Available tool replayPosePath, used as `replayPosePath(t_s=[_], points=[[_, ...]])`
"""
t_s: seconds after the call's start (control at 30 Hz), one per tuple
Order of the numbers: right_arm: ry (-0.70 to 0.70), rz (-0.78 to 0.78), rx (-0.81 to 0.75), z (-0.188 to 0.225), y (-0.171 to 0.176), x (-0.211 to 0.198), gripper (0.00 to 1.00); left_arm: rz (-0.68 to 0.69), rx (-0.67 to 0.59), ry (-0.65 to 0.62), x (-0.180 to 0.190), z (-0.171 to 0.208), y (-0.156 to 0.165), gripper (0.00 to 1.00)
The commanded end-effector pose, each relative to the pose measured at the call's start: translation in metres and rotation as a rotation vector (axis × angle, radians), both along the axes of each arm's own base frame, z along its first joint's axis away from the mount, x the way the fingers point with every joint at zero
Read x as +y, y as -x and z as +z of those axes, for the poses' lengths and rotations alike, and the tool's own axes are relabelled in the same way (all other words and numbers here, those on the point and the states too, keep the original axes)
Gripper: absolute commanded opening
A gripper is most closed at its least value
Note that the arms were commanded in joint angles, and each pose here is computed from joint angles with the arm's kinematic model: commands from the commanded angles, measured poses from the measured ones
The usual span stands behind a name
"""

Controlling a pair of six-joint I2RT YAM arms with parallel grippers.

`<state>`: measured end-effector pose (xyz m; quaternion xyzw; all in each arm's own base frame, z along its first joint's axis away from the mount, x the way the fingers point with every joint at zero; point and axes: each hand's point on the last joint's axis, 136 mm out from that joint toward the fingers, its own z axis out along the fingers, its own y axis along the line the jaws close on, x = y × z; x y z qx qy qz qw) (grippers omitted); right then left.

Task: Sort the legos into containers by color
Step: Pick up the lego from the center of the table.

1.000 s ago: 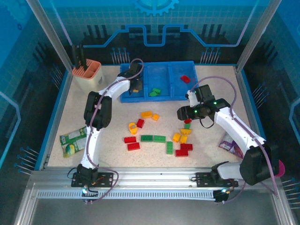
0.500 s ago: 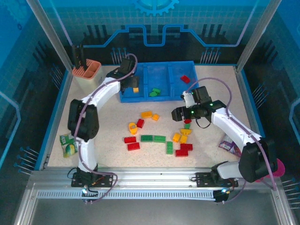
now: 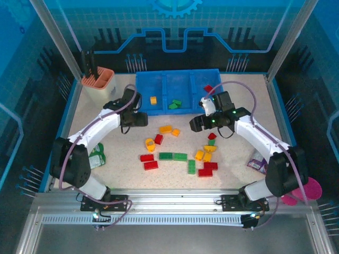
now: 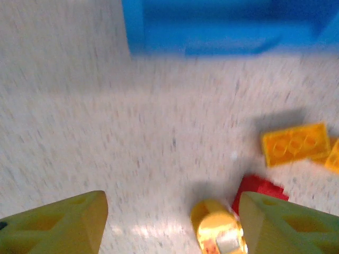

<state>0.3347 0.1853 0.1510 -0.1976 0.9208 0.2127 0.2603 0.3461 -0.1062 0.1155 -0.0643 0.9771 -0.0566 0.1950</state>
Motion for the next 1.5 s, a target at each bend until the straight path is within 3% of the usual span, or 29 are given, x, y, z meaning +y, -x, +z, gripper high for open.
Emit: replayPosePath(t_s=[0.0, 0.2, 0.4, 0.53, 0.67, 1.0, 1.2, 1.33, 1.47], points=[[-0.032, 0.078, 0.033, 0.0, 0.002, 0.016, 0.9, 0.07, 0.088, 0.13, -0.016, -0.01, 0.03, 0.69], [-0.045, 0.089, 0.056, -0.009, -0.003, 0.023, 0.93, 0.099, 0.1, 0.2, -0.038, -0.032, 0.051, 0.7], [0.002, 0.08, 0.064, -0.018, -0.006, 0.019, 0.92, 0.063, 0.176, 0.187, -0.055, -0.055, 0.065, 0.72], [0.011, 0.082, 0.081, -0.023, -0.005, 0.019, 0.92, 0.061, 0.203, 0.178, -0.058, -0.068, 0.067, 0.74], [0.014, 0.083, 0.089, -0.027, -0.003, 0.019, 1.0, 0.058, 0.225, 0.153, -0.059, -0.079, 0.069, 0.76], [0.021, 0.084, 0.105, -0.031, 0.0, 0.018, 1.0, 0.049, 0.253, 0.137, -0.068, -0.099, 0.063, 0.77], [0.026, 0.086, 0.121, -0.037, 0.001, 0.018, 0.95, 0.054, 0.266, 0.099, -0.062, -0.105, 0.066, 0.66], [0.024, 0.086, 0.133, -0.04, 0.0, 0.02, 0.94, 0.033, 0.268, 0.091, -0.063, -0.107, 0.065, 0.39], [0.02, 0.093, 0.139, -0.042, 0.001, 0.022, 0.94, 0.012, 0.271, 0.062, -0.059, -0.104, 0.065, 0.37]])
